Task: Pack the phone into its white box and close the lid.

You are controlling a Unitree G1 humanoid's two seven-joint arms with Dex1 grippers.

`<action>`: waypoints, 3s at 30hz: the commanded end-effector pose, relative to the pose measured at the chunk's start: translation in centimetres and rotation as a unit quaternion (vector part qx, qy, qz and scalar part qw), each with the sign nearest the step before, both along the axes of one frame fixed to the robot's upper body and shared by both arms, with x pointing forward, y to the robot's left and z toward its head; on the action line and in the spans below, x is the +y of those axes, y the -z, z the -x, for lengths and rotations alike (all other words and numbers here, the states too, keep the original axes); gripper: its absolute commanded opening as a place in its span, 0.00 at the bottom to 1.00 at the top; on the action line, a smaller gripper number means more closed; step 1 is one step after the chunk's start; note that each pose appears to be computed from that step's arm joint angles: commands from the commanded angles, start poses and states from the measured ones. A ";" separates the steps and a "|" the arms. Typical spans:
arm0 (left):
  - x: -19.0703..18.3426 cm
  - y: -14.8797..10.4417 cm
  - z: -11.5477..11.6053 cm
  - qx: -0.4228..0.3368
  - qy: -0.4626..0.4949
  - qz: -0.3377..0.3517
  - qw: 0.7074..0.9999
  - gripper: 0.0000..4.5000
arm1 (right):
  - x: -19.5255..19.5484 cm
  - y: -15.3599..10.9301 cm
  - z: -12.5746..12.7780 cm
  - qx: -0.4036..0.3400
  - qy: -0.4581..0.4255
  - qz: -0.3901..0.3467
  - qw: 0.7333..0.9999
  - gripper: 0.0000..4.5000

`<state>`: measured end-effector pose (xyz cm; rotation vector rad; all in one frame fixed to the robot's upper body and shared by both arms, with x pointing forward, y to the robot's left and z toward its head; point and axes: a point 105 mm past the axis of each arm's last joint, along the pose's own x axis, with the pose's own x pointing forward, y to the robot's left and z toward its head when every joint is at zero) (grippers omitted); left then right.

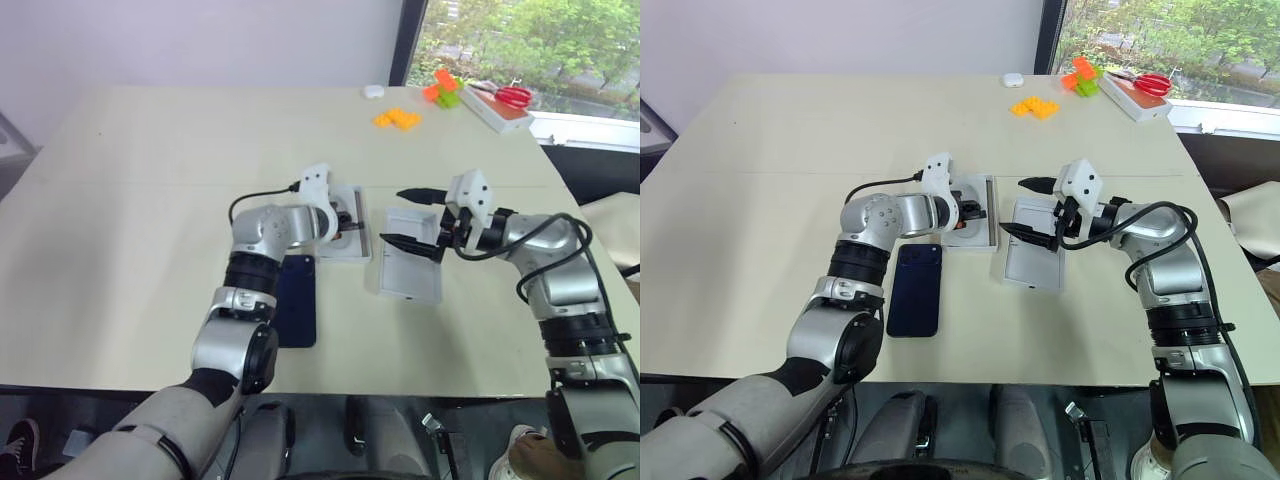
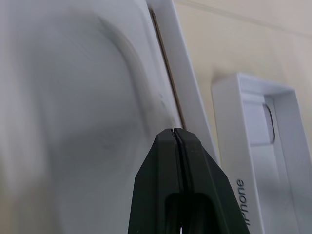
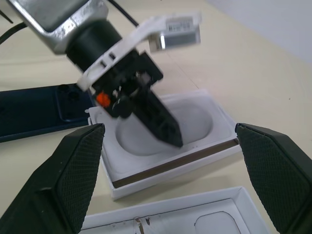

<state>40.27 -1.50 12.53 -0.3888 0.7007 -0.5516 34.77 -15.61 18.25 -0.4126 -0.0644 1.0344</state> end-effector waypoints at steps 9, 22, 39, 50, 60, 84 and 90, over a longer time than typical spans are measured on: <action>0.6 -5.5 -1.7 -0.116 -0.027 -0.015 0.993 0.01 | -0.1 -1.2 0.2 -0.035 0.004 -0.006 0.999 1.00; 2.5 -4.0 -0.7 -0.092 -0.023 -0.045 0.995 0.01 | -0.2 -1.2 -0.1 -0.036 0.004 -0.006 0.999 1.00; 1.6 0.7 0.2 -0.020 -0.005 -0.058 0.998 0.01 | -0.7 -0.9 -0.1 -0.038 0.013 0.004 0.999 1.00; -0.1 0.6 -0.6 -0.050 0.016 -0.050 0.997 0.01 | -0.6 -0.9 -0.1 -0.043 0.016 0.007 0.999 1.00; -1.7 0.8 -0.5 -0.063 0.035 -0.047 0.996 0.01 | -0.8 -0.9 -0.1 -0.045 0.019 0.010 0.999 1.00; 12.1 -7.2 2.5 -0.122 -0.006 0.010 0.992 0.01 | 0.8 -2.2 0.9 -0.047 -0.016 -0.034 0.998 1.00; 18.0 -6.8 4.7 -0.070 -0.035 0.083 0.993 0.17 | 4.0 -1.6 2.8 -0.051 -0.068 -0.037 0.996 1.00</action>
